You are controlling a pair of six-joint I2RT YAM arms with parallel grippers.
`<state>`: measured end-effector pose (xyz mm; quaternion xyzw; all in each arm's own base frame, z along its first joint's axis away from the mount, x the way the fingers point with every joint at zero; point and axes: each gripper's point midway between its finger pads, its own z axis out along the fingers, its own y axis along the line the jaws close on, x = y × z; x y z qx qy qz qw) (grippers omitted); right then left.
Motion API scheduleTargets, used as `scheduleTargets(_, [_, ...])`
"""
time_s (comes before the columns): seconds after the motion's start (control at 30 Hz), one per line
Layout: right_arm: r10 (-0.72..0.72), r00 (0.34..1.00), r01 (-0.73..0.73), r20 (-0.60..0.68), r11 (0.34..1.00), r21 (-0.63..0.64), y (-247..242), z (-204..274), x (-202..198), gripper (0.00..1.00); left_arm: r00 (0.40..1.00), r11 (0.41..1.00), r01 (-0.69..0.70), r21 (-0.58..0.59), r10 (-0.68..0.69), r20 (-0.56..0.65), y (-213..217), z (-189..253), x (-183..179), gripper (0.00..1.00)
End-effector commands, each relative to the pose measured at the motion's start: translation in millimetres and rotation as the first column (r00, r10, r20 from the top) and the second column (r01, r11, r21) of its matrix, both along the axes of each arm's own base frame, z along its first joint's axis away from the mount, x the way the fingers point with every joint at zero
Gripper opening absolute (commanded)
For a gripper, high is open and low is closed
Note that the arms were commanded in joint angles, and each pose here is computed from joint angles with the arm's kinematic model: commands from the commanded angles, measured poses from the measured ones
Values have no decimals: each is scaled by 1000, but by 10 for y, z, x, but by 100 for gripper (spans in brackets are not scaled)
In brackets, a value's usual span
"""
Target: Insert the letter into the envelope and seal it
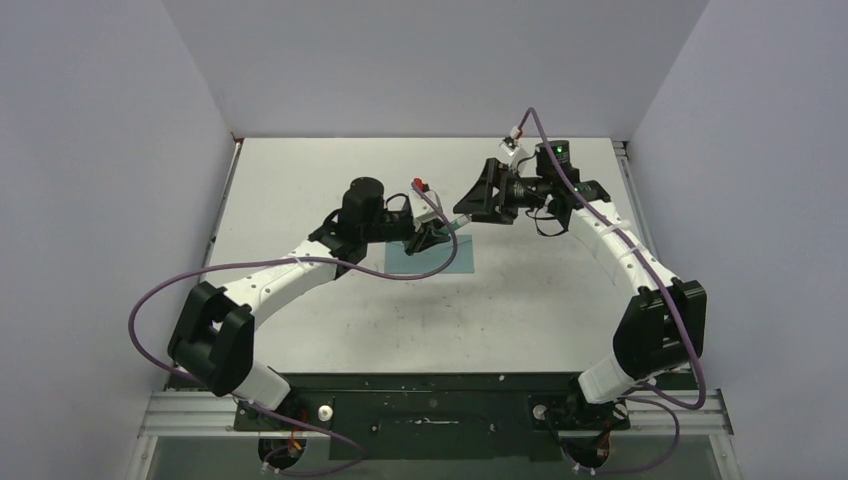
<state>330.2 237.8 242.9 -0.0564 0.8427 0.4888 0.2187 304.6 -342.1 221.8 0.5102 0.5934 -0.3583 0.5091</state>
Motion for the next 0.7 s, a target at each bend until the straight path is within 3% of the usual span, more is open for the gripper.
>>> scheduleTargets(0.0, [21,991,-28,133,999,47,13,395,-6,65,1000,999,5,-53,-3,28,2,210,39,0])
scheduleTargets(0.17, [40,993,-50,107,995,90,53,384,-70,48,1000,1000,-5,-27,6,27,18,152,69,0])
scheduleTargets(0.33, [54,994,-64,94,993,101,76,383,-100,43,999,1000,-21,-15,22,29,27,133,110,0])
scheduleTargets(0.57, [78,993,-87,89,991,105,119,389,-178,51,999,999,-41,13,41,17,41,44,174,0])
scheduleTargets(0.67, [77,993,-85,86,991,98,121,376,-187,50,999,999,-46,16,46,16,55,26,192,0])
